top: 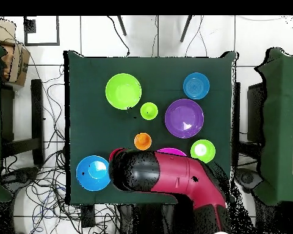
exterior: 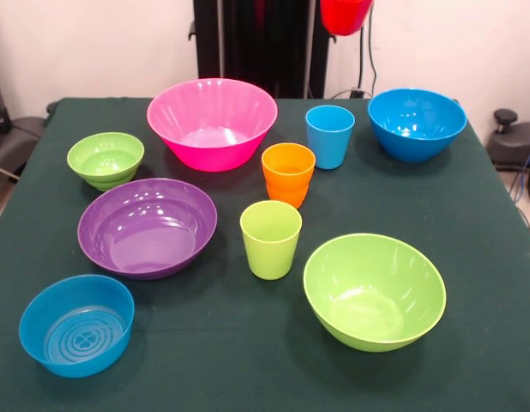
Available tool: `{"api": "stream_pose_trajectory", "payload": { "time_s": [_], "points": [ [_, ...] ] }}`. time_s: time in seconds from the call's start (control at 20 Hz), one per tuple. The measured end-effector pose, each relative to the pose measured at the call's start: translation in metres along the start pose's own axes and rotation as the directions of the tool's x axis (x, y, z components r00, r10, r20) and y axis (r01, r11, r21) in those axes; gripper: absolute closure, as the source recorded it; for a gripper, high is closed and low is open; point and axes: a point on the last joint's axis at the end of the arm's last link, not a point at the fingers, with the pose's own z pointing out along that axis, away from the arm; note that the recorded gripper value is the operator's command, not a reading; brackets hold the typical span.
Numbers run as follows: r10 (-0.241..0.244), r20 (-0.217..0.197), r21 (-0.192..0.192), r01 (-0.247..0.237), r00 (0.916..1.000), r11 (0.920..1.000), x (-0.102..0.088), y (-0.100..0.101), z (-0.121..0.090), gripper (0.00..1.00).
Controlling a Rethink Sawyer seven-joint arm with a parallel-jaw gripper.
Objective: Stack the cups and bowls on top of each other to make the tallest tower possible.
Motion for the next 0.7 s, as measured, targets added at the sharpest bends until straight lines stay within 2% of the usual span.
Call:
{"api": "stream_pose_trajectory", "payload": {
  "time_s": [0.4, 0.7],
  "points": [
    [0.016, 0.050, -0.022, -0.015, 0.9986, 0.9996, -0.007, -0.030, 0.013, 1.00],
    [0.008, 0.059, -0.037, -0.006, 0.9982, 0.9993, -0.011, -0.048, 0.028, 1.00]
  ]
}}
